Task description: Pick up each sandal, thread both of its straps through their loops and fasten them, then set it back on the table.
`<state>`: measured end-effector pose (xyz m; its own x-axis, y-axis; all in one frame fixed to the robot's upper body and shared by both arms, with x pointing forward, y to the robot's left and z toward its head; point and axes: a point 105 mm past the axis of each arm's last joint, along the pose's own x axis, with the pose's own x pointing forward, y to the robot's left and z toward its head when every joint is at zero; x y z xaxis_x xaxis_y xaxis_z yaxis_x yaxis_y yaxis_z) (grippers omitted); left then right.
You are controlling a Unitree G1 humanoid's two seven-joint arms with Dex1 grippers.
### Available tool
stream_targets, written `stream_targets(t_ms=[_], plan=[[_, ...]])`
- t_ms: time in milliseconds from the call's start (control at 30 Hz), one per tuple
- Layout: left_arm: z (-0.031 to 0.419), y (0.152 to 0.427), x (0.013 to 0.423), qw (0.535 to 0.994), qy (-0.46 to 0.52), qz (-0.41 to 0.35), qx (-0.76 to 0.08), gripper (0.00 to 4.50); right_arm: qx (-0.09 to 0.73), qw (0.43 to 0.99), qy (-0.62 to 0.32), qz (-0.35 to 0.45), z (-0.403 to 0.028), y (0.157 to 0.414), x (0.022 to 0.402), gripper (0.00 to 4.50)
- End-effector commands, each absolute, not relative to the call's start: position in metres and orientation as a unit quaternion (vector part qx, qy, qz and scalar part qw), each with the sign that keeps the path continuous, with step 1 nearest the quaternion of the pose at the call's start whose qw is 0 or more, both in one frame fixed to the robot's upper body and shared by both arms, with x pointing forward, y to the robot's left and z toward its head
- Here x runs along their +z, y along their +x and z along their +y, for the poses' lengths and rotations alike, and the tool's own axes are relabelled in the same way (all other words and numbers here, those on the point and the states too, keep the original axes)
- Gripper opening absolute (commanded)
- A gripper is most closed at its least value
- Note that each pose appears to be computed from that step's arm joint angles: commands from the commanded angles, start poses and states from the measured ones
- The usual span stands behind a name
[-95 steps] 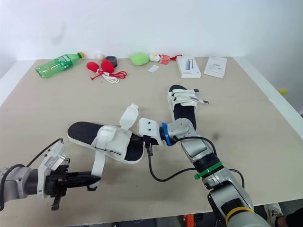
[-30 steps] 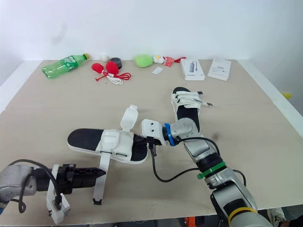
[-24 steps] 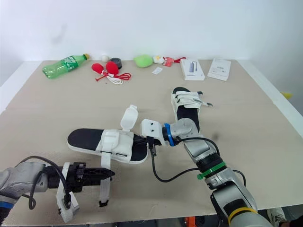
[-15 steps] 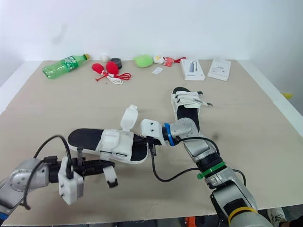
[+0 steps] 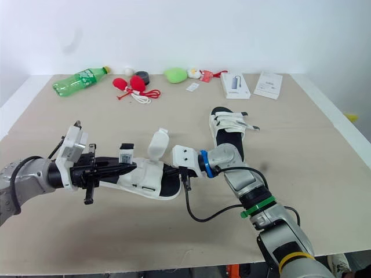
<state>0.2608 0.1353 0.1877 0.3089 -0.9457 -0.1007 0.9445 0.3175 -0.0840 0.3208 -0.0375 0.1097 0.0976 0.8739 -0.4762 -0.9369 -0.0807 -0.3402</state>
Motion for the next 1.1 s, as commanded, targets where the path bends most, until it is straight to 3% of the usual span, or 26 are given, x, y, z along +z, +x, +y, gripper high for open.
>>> stream_targets(t_ms=[33, 267, 700, 767, 800, 833, 900, 933, 1000, 1033, 1100], plan=[[0.138, 0.284, 0.186, 0.826, -0.005, 0.053, -0.561, 0.05, 0.654, 0.678, -0.316, 0.113, -0.052, 0.323, 0.082, 0.0], [0.14, 0.315, 0.177, 0.842, -0.013, 0.047, -0.538, 0.05, 0.651, 0.682, -0.314, 0.111, -0.052, 0.322, 0.082, 0.0], [0.142, 0.335, 0.149, 0.851, -0.027, 0.101, -0.514, 0.05, 0.646, 0.685, -0.318, 0.109, -0.055, 0.32, 0.083, 0.0], [0.143, 0.336, 0.149, 0.853, -0.027, 0.102, -0.512, 0.6, 0.646, 0.685, -0.318, 0.109, -0.055, 0.32, 0.083, 0.0], [0.144, 0.338, 0.149, 0.854, -0.025, 0.1, -0.509, 1.23, 0.646, 0.685, -0.319, 0.108, -0.055, 0.32, 0.083, 0.0], [0.145, 0.339, 0.149, 0.855, -0.021, 0.099, -0.508, 1.23, 0.646, 0.685, -0.319, 0.108, -0.054, 0.319, 0.083, 0.0], [0.148, 0.342, 0.151, 0.86, -0.006, 0.087, -0.503, 2.27, 0.647, 0.684, -0.32, 0.107, -0.054, 0.319, 0.083, 0.0], [0.148, 0.343, 0.152, 0.86, 0.001, 0.082, -0.505, 2.27, 0.647, 0.684, -0.32, 0.106, -0.053, 0.319, 0.083, 0.0], [0.148, 0.347, 0.157, 0.861, 0.011, 0.064, -0.505, 3.35, 0.648, 0.683, -0.321, 0.106, -0.053, 0.319, 0.082, 0.0], [0.147, 0.348, 0.16, 0.859, 0.009, 0.058, -0.508, 3.49, 0.648, 0.683, -0.321, 0.105, -0.052, 0.319, 0.082, 0.0], [0.14, 0.347, 0.165, 0.851, 0.001, 0.048, -0.523, 4.44, 0.647, 0.684, -0.321, 0.106, -0.052, 0.32, 0.082, 0.0]])
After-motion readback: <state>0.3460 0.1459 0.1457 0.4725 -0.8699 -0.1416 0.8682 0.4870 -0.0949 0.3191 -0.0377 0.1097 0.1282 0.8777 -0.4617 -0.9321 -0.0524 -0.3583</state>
